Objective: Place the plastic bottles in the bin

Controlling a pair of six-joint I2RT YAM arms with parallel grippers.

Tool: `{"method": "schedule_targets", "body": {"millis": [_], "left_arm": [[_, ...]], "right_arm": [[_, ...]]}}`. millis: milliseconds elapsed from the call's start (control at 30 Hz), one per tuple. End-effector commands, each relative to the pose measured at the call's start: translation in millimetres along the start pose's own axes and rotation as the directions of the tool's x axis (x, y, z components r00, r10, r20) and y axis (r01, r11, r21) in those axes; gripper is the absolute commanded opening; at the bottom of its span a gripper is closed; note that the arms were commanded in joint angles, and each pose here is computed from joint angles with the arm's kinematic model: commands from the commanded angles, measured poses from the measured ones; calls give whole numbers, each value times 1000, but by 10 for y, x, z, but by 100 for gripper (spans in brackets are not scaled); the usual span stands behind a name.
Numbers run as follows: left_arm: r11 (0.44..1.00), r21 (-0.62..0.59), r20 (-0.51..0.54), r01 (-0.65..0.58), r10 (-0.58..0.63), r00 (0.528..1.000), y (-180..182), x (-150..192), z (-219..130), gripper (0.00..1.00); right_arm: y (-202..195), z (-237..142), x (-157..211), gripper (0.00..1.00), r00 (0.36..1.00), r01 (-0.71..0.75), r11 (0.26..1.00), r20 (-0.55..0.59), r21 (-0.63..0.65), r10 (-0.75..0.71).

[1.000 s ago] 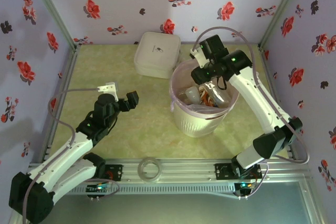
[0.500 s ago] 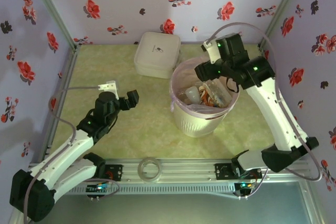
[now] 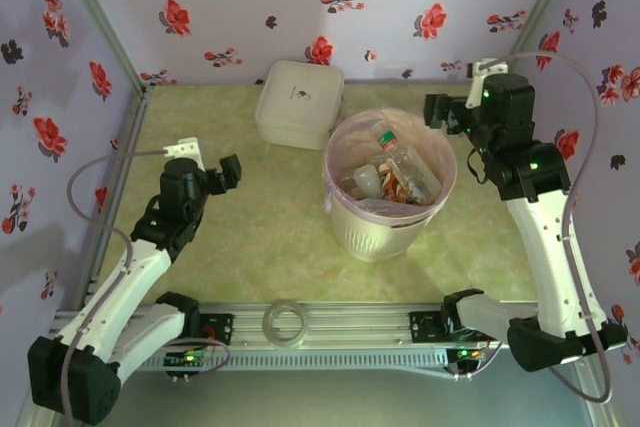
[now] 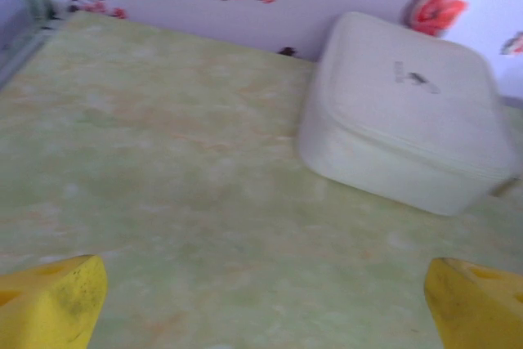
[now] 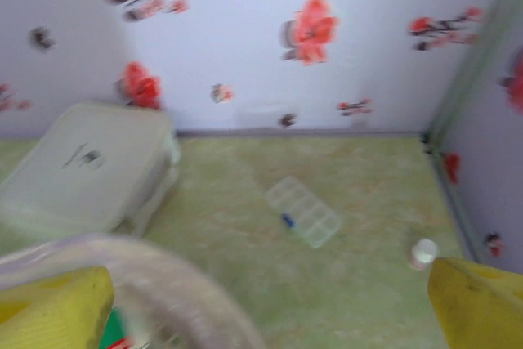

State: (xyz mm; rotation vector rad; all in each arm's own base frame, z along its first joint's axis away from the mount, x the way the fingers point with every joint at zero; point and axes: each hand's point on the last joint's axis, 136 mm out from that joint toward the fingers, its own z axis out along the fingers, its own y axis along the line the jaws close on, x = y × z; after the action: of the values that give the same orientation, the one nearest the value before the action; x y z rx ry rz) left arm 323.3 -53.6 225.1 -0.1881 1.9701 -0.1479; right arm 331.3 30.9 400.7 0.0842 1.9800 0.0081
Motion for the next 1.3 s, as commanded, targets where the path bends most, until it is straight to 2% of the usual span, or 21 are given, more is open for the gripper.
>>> {"method": "schedule_targets", "body": {"millis": [0, 267, 400, 533, 633, 833, 1167, 1267], "left_arm": [[992, -104, -25, -65, 63, 998, 320, 33, 61, 100], [961, -255, -46, -105, 96, 994, 893, 240, 230, 100], [954, -278, -40, -109, 102, 994, 1017, 372, 361, 100], [954, -263, -56, -143, 133, 990, 1025, 485, 525, 100], [956, -251, -68, -153, 140, 988, 1019, 533, 598, 100], [962, -233, -17, -146, 146, 989, 1025, 591, 688, 100], [957, -242, 17, -161, 170, 985, 1070, 581, 875, 100], [953, -244, 19, -177, 187, 982, 1076, 550, 937, 100]], "right_arm": [[-415, 135, 49, 99, 990, -128, 979, 71, 160, 118], [-914, 419, 894, 99, 972, -232, 916, 104, 327, 209], [-1025, 557, 1339, 99, 970, -243, 892, 88, 381, 226], [-1108, 667, 1692, 99, 961, -278, 869, 118, 409, 252], [-1121, 704, 1818, 99, 954, -298, 865, 122, 403, 272], [-1134, 819, 2002, 99, 961, -277, 873, 101, 402, 258], [-1092, 1248, 2517, 99, 964, -266, 892, 80, 366, 255], [-1061, 1368, 2546, 99, 962, -272, 899, 95, 343, 254]]}}
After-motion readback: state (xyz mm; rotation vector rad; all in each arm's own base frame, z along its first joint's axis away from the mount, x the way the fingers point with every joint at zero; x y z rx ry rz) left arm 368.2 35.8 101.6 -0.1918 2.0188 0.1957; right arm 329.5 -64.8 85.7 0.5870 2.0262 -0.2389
